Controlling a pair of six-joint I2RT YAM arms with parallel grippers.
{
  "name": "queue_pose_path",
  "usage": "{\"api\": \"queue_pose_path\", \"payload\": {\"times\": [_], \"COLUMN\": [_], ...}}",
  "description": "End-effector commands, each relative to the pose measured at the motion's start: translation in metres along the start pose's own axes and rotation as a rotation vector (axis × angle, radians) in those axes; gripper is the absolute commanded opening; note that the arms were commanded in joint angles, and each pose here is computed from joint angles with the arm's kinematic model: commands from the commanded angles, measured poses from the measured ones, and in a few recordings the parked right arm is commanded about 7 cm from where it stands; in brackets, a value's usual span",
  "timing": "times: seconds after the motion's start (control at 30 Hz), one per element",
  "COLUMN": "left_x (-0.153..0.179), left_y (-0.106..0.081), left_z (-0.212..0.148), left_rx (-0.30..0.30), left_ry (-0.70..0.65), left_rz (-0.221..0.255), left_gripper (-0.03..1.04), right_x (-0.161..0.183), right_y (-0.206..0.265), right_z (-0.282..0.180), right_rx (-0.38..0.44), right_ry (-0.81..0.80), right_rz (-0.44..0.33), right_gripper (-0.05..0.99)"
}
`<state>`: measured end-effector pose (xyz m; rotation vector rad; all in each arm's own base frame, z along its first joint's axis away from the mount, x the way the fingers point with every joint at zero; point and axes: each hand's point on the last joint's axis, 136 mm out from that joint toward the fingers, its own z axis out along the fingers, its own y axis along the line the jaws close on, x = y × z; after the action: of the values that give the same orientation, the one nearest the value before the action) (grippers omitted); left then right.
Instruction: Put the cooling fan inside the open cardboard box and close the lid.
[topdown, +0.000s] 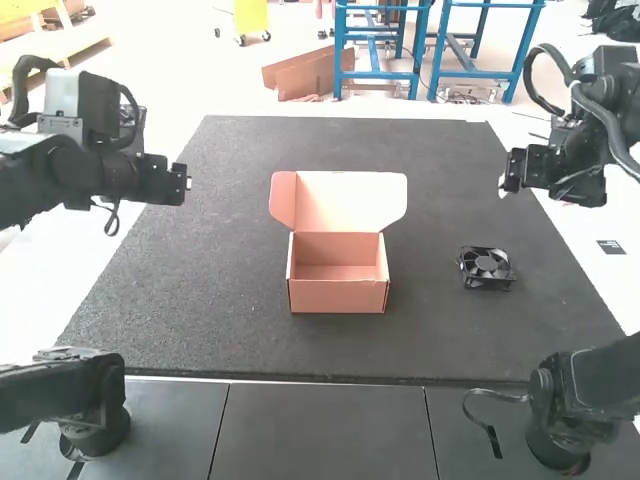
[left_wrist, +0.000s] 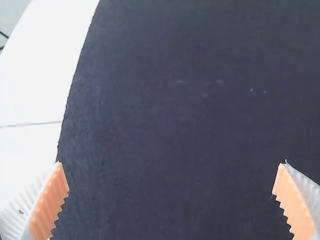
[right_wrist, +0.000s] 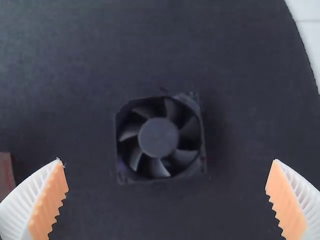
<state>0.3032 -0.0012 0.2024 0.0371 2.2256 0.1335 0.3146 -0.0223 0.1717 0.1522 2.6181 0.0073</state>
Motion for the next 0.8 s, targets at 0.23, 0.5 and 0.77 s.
{"api": "queue_pose_path", "payload": {"times": [0.23,0.5,0.77], "left_x": [-0.046,-0.059,-0.044], "left_y": [-0.004,-0.006,-0.011], "left_z": [0.005,0.006,0.018], "left_rx": [0.016,0.029,0.045], "left_ry": [0.025,0.009,0.052], "left_rz": [0.001,0.002,0.006], "left_gripper": [0.97,0.97,0.97], "right_x": [0.013,0.016,0.020], "right_y": [-0.026,-0.032,-0.043], "right_z": [0.046,0.073,0.102], "right_rx": [0.003,0.020,0.064], "right_ry": [0.226,0.270,0.305], "right_rz": [-0.042,-0.029,-0.028], "right_gripper": [0.91,0.91,0.90]}}
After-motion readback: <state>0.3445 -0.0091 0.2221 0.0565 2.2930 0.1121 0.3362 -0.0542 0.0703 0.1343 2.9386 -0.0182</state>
